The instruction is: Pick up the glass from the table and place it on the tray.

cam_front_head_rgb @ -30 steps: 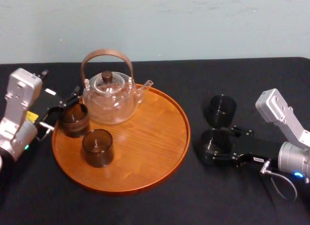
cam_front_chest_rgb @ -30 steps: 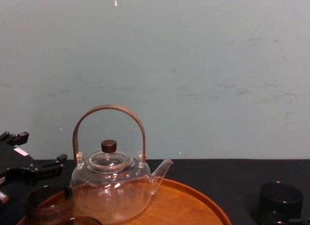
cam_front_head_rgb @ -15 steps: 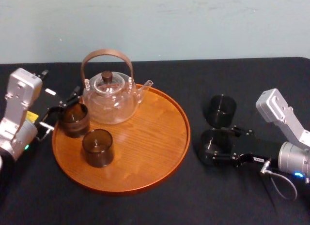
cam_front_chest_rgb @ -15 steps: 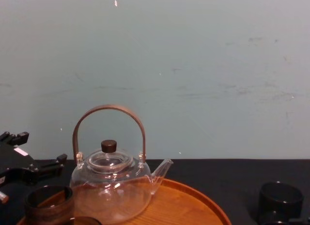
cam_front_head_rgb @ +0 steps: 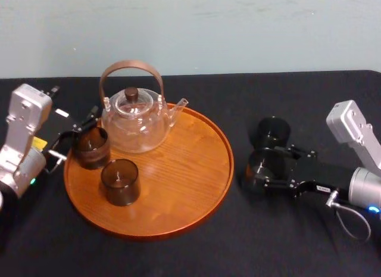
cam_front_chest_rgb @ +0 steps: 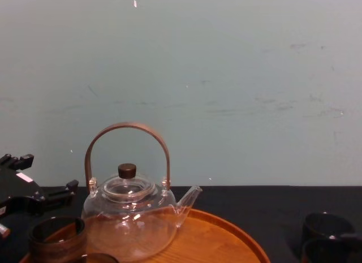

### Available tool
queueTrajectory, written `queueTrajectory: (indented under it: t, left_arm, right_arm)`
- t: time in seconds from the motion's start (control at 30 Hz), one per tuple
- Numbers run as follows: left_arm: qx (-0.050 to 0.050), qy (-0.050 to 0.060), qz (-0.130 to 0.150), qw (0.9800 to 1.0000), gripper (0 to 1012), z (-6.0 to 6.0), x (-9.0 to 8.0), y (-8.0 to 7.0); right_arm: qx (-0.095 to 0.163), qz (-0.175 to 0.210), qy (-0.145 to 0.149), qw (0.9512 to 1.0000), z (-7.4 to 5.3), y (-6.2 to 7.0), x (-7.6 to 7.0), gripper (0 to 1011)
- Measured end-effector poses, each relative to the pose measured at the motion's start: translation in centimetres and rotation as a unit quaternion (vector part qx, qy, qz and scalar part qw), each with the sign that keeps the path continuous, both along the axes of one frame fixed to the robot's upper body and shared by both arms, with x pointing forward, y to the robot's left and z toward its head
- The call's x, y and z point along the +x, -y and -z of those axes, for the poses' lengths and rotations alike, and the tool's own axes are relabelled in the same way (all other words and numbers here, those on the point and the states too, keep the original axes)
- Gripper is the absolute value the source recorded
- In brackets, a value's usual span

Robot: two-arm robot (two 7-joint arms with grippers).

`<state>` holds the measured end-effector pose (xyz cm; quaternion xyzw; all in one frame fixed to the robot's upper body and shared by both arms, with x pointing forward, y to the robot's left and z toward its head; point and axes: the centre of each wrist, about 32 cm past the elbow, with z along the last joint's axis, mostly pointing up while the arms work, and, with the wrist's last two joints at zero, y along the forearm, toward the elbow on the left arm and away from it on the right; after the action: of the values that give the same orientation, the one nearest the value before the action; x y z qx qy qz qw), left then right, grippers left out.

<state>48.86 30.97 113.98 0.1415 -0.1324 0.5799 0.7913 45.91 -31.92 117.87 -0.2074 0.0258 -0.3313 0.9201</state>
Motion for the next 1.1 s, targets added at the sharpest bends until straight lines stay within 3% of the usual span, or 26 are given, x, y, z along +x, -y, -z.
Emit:
queueTrajectory:
  t: [0.3,0.57,1.1]
  left_arm:
    - [0.0,0.0,0.0,1.0,1001,0.0,0.0,0.0]
    - [0.0,0.0,0.0,1.0,1001,0.0,0.0,0.0]
    - [0.0,0.0,0.0,1.0,1001,0.0,0.0,0.0]
  right_arm:
    - [0.005,-0.022,0.015,0.9996,-1.2,0.2,0.2,898]
    - [0.009,-0.04,0.027,0.9988,-2.0,-0.5,1.4,898]
    - [0.021,-0.088,0.045,0.9949,-2.1,-4.4,4.3,898]
